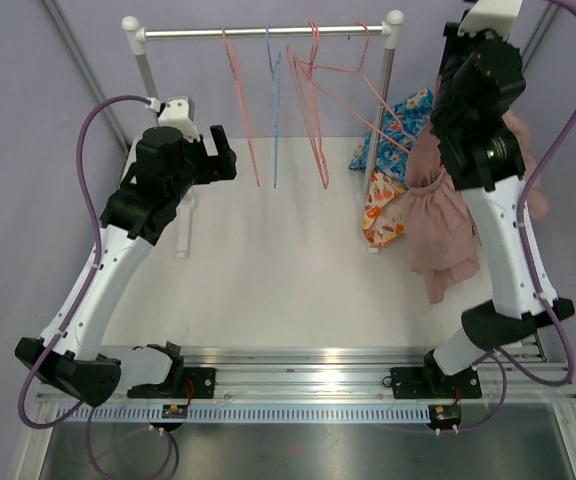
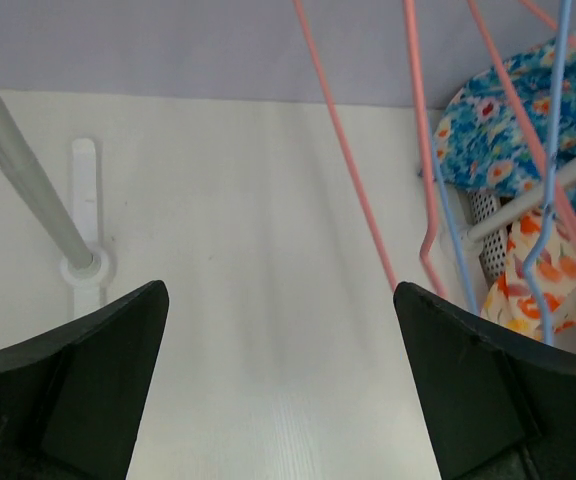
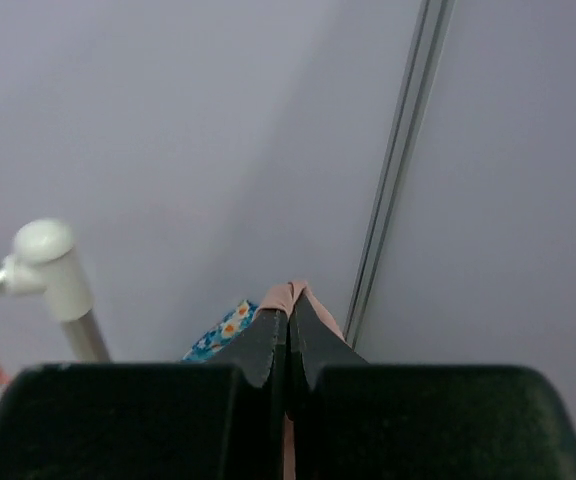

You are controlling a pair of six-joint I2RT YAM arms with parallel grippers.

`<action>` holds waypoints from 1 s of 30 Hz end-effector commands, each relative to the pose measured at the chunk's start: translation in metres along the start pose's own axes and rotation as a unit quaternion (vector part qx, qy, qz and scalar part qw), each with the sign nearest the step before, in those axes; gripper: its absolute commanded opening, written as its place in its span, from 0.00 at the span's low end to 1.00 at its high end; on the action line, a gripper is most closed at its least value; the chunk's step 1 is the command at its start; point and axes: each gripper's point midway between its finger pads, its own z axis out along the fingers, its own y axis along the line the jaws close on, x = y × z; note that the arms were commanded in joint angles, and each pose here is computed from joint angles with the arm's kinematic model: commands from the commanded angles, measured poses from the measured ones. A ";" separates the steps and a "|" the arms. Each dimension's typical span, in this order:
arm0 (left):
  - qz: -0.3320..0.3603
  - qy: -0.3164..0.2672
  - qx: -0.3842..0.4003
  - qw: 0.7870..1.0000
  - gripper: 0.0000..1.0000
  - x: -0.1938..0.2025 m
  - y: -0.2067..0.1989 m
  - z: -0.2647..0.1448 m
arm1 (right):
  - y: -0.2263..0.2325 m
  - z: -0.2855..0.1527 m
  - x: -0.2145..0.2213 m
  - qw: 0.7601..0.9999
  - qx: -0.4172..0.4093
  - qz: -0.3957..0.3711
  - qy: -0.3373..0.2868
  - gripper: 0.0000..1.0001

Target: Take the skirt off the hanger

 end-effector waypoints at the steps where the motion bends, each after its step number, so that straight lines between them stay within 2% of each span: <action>1: -0.007 -0.023 0.025 0.999 0.99 0.007 0.000 -0.020 | -0.004 0.041 -0.025 0.998 -0.012 0.033 -0.044 0.00; 4: -0.017 -0.018 0.027 0.999 0.99 0.023 0.005 -0.034 | -0.011 0.075 -0.042 0.995 0.014 0.056 -0.085 0.00; 10: -0.028 -0.003 0.057 0.998 0.99 0.048 0.002 -0.054 | 0.020 0.126 0.000 0.993 0.000 0.080 -0.088 0.00; 12: -0.029 0.007 0.048 0.998 0.99 0.061 0.008 -0.051 | 0.038 0.139 0.036 0.996 -0.012 0.066 -0.054 0.00; 13: -0.031 0.005 0.049 0.998 0.99 0.063 0.008 -0.050 | 0.051 0.146 0.073 0.998 -0.015 0.061 -0.015 0.00; 15: -0.033 0.013 0.050 0.998 0.99 0.072 0.008 -0.046 | 0.053 0.146 0.103 0.998 -0.003 0.061 0.013 0.00; 16: -0.036 0.020 0.051 0.998 0.99 0.075 0.007 -0.043 | 0.061 0.143 0.160 0.997 0.005 0.049 0.068 0.01; 17: -0.036 0.024 0.054 0.998 0.99 0.076 0.005 -0.043 | 0.054 0.134 0.156 0.996 0.012 0.063 0.063 0.21; 18: -0.035 0.027 0.054 0.998 0.99 0.078 0.005 -0.042 | 0.052 0.127 0.170 0.995 0.013 0.064 0.074 0.47; 19: -0.033 0.032 0.054 0.998 0.99 0.080 0.004 -0.043 | 0.055 0.113 0.223 0.992 0.013 0.047 0.118 0.78; 20: -0.031 0.030 0.051 0.998 0.99 0.079 0.005 -0.044 | 0.042 0.099 0.208 0.993 0.019 0.063 0.103 0.99; 21: -0.030 0.031 0.049 0.998 0.99 0.079 0.005 -0.045 | 0.037 0.094 0.206 0.993 0.028 0.078 0.085 0.99; 22: -0.027 0.032 0.048 0.998 0.99 0.079 0.006 -0.047 | 0.030 0.079 0.238 0.991 0.040 0.060 0.111 0.99; 23: -0.028 0.029 0.046 0.998 0.99 0.077 0.007 -0.050 | 0.018 0.069 0.225 0.992 0.049 0.069 0.099 0.99; 25: -0.024 0.031 0.042 0.998 0.99 0.076 0.008 -0.054 | 0.004 0.054 0.236 0.990 0.067 0.053 0.116 0.99; 28: -0.022 0.030 0.032 0.999 0.99 0.076 0.013 -0.062 | -0.017 0.028 0.225 0.988 0.075 0.050 0.127 0.99; 30: -0.023 0.023 0.024 0.999 0.99 0.072 0.017 -0.069 | -0.030 0.006 0.201 0.988 0.065 0.077 0.119 0.99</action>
